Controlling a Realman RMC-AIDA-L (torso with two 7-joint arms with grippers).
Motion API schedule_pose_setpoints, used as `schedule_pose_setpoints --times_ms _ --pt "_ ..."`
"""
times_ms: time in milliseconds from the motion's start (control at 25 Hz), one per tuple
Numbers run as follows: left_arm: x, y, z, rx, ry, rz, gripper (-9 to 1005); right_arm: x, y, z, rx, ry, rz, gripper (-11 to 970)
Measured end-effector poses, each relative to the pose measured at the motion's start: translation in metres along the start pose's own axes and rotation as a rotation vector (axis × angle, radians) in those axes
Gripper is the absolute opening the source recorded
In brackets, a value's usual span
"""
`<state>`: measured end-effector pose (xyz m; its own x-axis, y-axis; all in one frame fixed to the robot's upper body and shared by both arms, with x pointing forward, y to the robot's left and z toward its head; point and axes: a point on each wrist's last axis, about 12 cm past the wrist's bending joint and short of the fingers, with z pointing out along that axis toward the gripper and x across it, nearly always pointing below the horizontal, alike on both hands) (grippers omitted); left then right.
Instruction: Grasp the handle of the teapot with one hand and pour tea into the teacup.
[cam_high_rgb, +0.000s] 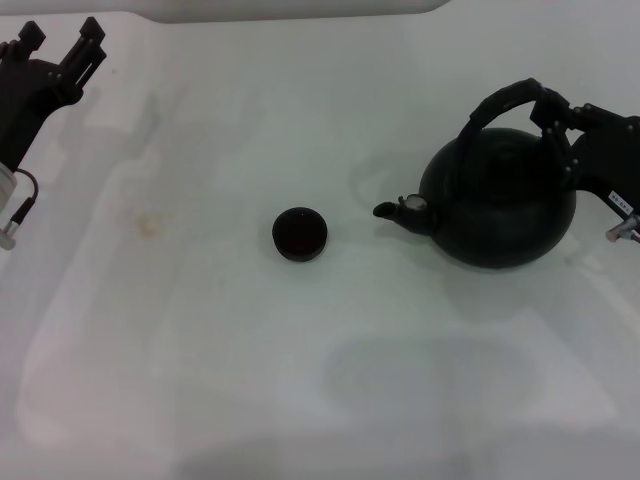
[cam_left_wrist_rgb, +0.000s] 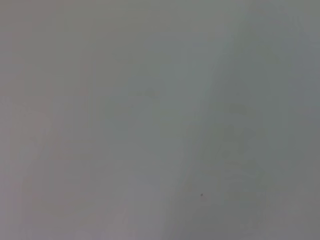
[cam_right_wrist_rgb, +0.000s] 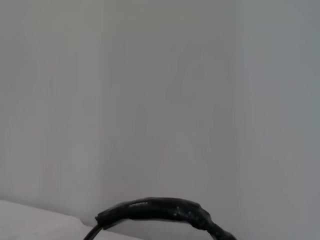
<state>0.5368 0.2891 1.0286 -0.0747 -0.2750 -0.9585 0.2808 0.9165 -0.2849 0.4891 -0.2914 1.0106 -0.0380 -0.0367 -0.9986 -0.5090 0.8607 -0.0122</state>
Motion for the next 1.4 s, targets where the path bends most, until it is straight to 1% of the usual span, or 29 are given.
schedule_pose_setpoints --times_ms 320,400,440,480,520,760,840,880,1000,1080,1160,1320,1400 --pt "0.001 0.0 0.0 -0.002 0.003 0.0 835 0.002 0.002 -0.002 -0.014 0.014 0.003 117" --pt "0.001 0.001 -0.001 -0.003 0.003 -0.001 835 0.003 0.001 -0.003 -0.005 0.018 0.026 117" --pt "0.001 0.001 -0.001 -0.003 0.002 -0.001 835 0.004 0.0 -0.003 0.009 0.027 0.063 117" --pt "0.001 0.001 -0.002 -0.004 0.002 -0.001 835 0.004 0.0 -0.003 0.009 0.027 0.063 117" --pt "0.001 0.001 -0.002 -0.004 0.002 -0.001 835 0.005 -0.002 -0.002 0.021 0.039 0.091 117" --pt "0.001 0.0 -0.002 -0.004 0.002 -0.002 834 0.006 -0.003 -0.003 0.029 0.044 0.119 304" --pt "0.001 0.0 -0.002 -0.004 0.003 -0.003 834 0.006 -0.002 -0.003 0.028 0.042 0.151 383" --pt "0.001 0.0 -0.002 -0.004 0.003 -0.003 834 0.006 -0.003 -0.004 0.03 0.043 0.197 422" --pt "0.001 0.0 -0.002 -0.004 0.002 -0.003 834 0.006 -0.002 -0.007 0.024 0.035 0.229 540" --pt "0.001 0.0 -0.001 -0.002 0.001 -0.002 834 0.006 0.002 -0.018 0.007 -0.001 0.248 601" --pt "0.001 -0.001 0.0 0.0 0.0 -0.002 834 0.006 0.003 -0.022 0.007 -0.01 0.252 662" --pt "0.0 0.0 0.0 0.001 -0.001 0.0 835 0.01 0.003 -0.039 0.043 -0.021 0.268 784" --pt "-0.001 0.0 0.001 0.002 -0.003 0.001 835 0.01 0.002 -0.048 0.071 -0.037 0.278 821"
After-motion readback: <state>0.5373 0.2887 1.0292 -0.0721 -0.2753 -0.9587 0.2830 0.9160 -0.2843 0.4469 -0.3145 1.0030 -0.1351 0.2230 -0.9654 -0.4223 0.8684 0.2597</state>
